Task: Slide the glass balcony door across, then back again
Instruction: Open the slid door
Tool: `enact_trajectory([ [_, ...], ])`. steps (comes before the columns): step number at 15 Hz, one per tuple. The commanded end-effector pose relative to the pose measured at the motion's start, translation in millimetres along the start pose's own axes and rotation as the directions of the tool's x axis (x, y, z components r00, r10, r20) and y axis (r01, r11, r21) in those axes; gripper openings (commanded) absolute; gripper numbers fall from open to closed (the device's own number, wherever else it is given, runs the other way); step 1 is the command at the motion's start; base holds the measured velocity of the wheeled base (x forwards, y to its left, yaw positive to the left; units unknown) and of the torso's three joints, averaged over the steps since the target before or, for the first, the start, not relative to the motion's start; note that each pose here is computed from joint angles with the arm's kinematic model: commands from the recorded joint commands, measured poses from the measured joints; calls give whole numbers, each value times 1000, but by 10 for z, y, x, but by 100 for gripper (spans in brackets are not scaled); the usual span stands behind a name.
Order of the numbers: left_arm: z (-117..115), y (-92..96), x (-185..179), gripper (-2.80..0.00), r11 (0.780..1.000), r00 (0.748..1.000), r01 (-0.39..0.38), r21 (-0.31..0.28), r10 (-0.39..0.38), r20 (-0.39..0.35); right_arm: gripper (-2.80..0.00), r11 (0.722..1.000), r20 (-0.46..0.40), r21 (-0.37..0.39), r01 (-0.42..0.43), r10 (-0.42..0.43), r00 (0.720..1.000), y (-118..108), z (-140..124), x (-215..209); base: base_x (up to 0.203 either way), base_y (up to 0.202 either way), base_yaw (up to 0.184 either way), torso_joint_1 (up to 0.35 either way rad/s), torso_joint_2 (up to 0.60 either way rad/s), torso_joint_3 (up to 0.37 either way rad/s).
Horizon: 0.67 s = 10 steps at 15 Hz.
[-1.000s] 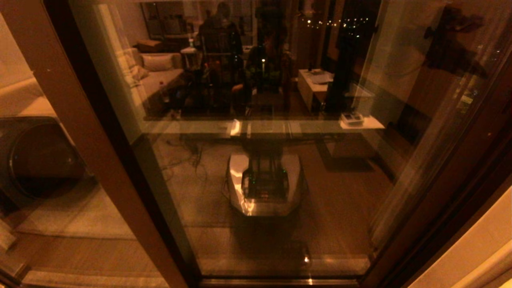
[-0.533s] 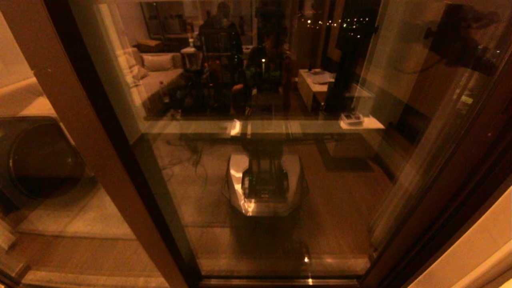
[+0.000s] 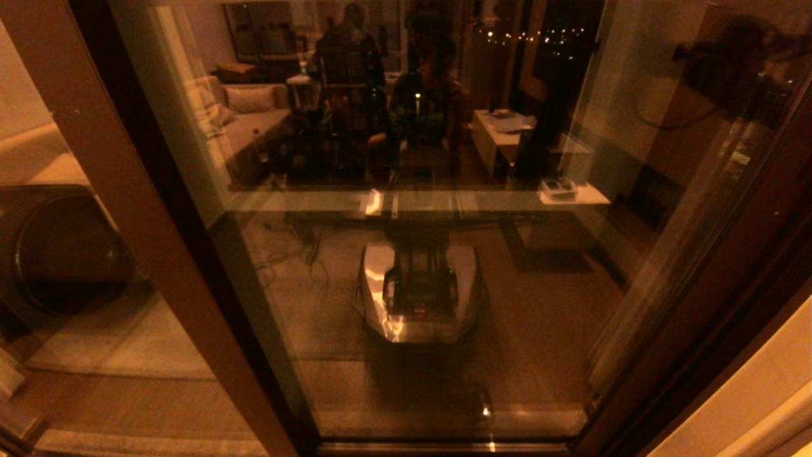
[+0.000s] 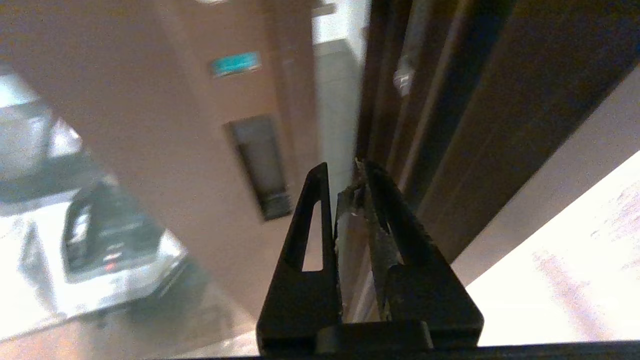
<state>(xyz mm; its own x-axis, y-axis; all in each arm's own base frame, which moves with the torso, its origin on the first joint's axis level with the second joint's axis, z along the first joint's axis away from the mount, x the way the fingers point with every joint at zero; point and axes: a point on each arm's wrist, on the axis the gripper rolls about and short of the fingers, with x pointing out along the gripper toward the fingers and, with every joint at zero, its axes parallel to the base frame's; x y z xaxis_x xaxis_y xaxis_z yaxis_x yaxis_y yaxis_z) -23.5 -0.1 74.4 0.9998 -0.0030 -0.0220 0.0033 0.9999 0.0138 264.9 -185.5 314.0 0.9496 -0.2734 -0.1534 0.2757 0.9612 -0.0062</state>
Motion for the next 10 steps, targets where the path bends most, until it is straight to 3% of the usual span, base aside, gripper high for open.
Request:
enact_trajectory([
  [1, -4, 0, 0, -280, 1000, 1000, 0, 0, 0, 0, -280, 1000, -1, -3, 20, -20, 1000, -39, -66, 150, 0, 0, 0, 0, 0, 0],
  [4, 0, 0, -1, -280, 1000, 1000, 0, 0, 0, 2, -280, 999, 17, -6, 53, -52, 998, -72, -92, 251, 0, 0, 0, 0, 0, 0],
  [10, 0, 0, -1, -280, 1000, 1000, 0, 0, 0, 2, -280, 998, -21, 58, -27, 29, 999, 125, -240, 491, 0, 0, 0, 0, 0, 0],
])
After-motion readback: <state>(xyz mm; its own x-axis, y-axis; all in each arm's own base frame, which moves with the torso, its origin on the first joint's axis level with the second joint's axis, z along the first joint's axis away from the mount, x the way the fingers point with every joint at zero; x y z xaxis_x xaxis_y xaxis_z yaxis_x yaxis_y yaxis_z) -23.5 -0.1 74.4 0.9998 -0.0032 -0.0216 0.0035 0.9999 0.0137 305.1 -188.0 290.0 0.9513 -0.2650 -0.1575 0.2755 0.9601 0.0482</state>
